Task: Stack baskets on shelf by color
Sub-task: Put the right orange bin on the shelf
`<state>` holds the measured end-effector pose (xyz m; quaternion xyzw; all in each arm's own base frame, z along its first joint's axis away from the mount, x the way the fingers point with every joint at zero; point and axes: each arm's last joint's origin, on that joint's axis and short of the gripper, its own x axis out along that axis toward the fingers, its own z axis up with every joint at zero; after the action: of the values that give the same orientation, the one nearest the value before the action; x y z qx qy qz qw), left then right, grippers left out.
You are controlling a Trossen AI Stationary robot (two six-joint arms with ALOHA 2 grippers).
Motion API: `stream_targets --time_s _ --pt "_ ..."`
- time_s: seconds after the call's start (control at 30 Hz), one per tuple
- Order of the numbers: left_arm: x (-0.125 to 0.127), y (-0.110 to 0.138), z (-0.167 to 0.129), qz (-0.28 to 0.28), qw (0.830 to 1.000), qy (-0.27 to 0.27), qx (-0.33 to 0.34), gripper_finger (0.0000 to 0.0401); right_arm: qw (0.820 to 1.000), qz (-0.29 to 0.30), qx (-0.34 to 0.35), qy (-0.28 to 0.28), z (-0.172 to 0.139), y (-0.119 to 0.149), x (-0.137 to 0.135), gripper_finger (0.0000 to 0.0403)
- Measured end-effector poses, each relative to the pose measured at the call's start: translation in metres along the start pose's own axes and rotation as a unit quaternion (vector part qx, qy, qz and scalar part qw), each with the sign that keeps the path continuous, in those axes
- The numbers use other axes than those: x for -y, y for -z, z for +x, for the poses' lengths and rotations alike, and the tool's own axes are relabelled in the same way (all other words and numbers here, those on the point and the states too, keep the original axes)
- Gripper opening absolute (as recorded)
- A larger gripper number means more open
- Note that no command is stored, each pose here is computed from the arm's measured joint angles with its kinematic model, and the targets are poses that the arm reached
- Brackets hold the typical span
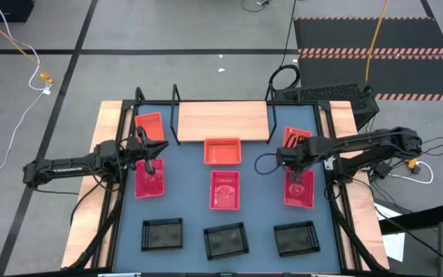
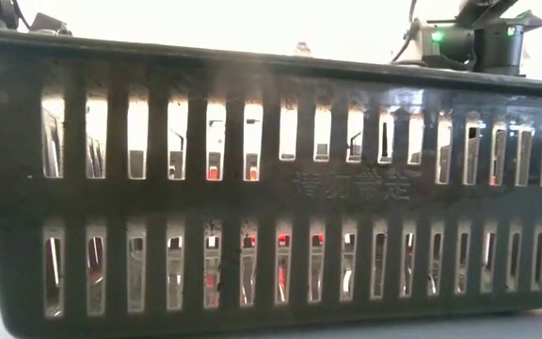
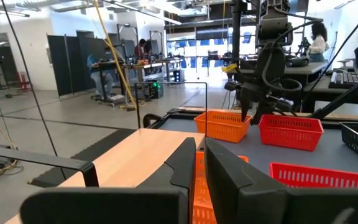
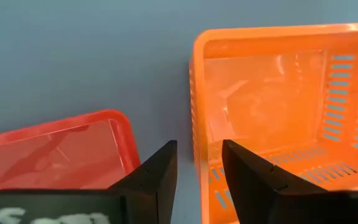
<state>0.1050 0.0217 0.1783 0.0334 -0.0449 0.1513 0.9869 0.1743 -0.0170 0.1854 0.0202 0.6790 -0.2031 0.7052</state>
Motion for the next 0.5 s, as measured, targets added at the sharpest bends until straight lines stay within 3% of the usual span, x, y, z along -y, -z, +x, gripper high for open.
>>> stream_targets --time_s 0.33,0.5 --pt "-0.0001 -0.0006 0.0 0.0 1.0 -0.001 0.003 0.0037 0.999 0.025 0.002 0.024 0.002 -0.0019 0.0057 0.0118" --pt "-0.0001 -0.0007 0.0 0.003 1.0 -0.001 0.004 0.0037 0.999 0.031 0.016 0.006 0.0029 -0.0052 0.0042 0.0083"
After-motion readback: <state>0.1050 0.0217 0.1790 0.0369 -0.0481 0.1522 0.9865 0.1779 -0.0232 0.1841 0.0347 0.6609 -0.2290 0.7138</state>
